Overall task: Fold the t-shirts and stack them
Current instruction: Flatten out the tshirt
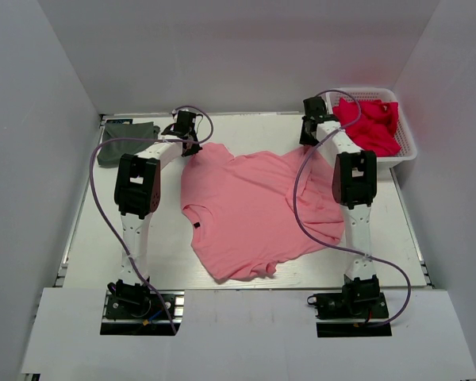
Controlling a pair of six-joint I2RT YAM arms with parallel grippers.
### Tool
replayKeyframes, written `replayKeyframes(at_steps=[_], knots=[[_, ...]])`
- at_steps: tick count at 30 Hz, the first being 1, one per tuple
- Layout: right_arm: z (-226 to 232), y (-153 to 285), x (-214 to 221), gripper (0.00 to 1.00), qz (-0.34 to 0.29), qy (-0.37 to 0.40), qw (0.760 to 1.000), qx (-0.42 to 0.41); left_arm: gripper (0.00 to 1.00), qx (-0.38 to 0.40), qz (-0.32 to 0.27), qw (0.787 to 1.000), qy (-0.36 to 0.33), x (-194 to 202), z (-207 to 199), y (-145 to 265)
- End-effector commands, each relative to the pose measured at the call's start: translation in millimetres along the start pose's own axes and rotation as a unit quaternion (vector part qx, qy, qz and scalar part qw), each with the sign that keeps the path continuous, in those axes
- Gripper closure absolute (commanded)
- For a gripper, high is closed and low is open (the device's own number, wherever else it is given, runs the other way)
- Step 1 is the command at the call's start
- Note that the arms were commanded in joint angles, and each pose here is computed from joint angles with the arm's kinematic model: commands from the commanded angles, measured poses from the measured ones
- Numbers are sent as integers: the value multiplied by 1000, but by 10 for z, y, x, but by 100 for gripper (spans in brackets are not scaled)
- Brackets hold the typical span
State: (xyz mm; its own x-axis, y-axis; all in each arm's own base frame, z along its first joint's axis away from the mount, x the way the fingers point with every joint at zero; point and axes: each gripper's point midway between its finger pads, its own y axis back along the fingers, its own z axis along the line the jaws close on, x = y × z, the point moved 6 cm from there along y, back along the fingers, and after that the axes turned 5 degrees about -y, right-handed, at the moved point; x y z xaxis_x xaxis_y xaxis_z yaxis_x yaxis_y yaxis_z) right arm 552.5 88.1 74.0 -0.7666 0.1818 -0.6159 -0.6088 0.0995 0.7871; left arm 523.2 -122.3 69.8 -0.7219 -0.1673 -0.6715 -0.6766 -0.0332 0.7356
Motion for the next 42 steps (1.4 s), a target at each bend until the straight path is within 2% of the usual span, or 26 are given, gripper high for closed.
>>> replayKeyframes(at_steps=[1, 2, 3, 4, 9, 12, 13, 14, 15, 16, 18, 19, 20, 23, 25, 26, 28, 29, 30, 33, 34, 38, 42], knots=[[-6, -47, -198, 66, -37, -9, 999, 6, 100, -14, 14, 1000, -10, 18, 38, 72], [-29, -49, -218, 72, -41, -14, 999, 8, 100, -14, 14, 1000, -10, 18, 38, 72], [-11, -18, -226, 91, -45, -16, 999, 8, 100, -14, 14, 1000, -10, 18, 38, 72], [-21, -11, -236, 100, -49, -19, 999, 9, 100, -14, 14, 1000, -10, 18, 38, 72], [-25, 184, -362, 100, -80, -15, 997, -4, 100, -10, -26, 1000, -1, -196, 7, 173], [-31, 403, -488, 100, -116, -11, 993, -8, 100, -16, -70, 997, 8, -463, 17, 445], [-31, 713, -703, 100, -164, -19, 986, -23, 100, -16, -84, 996, 7, -507, 31, 513], [-42, 818, -749, 100, -178, -18, 984, -26, 100, -14, -116, 993, 16, -693, 36, 750], [-114, 801, -598, 100, -164, -8, 986, -20, 100, -15, -132, 991, 21, -769, 49, 869], [-96, 1267, -886, 100, -227, -19, 973, -44, 100, -16, -145, 989, 20, -803, 71, 961], [-155, 1560, -836, 100, -245, 1, 968, -52, 100, -7, -187, 982, 25, -994, 64, 1385], [-168, 1853, -945, 100, -278, -6, 958, -65, 100, -4, -194, 981, 27, -984, 89, 1481], [-188, 1950, -949, 100, -285, -5, 956, -73, 100, 1, -209, 977, 32, -1027, 103, 1618], [-322, 2638, -945, 100, -333, -7, 938, -97, 100, 23, -254, 966, 44, -1077, 191, 2172], [-372, 2706, -792, 100, -328, 4, 939, -100, 100, 46, -264, 962, 49, -993, 221, 2388], [-432, 3026, -780, 100, -354, 3, 929, -113, 100, 67, -301, 950, 57, -1079, 249, 2743], [-461, 3130, -694, 100, -357, 9, 926, -123, 100, 89, -321, 941, 58, -1053, 279, 3006], [-507, 3453, -696, 100, -385, 5, 913, -136, 100, 100, -337, 934, 61, -1084, 293, 3183], [-535, 3555, -686, 100, -393, 6, 908, -142, 100, 114, -363, 922, 65, -1098, 338, 3481], [-665, 4057, -581, 100, -435, 5, 887, -158, 100, 135, -394, 907, 64, -1084, 408, 3904], [-677, 4119, -542, 100, -439, 8, 884, -163, 100, 147, -417, 895, 67, -1064, 464, 4181], [-846, 4694, -392, 100, -488, 18, 855, -174, 100, 166, -465, 867, 64, -989, 608, 4782], [-959, 5086, -276, 100, -520, 19, 834, -186, 100, 182, -504, 842, 59, -953, 718, 5303]])
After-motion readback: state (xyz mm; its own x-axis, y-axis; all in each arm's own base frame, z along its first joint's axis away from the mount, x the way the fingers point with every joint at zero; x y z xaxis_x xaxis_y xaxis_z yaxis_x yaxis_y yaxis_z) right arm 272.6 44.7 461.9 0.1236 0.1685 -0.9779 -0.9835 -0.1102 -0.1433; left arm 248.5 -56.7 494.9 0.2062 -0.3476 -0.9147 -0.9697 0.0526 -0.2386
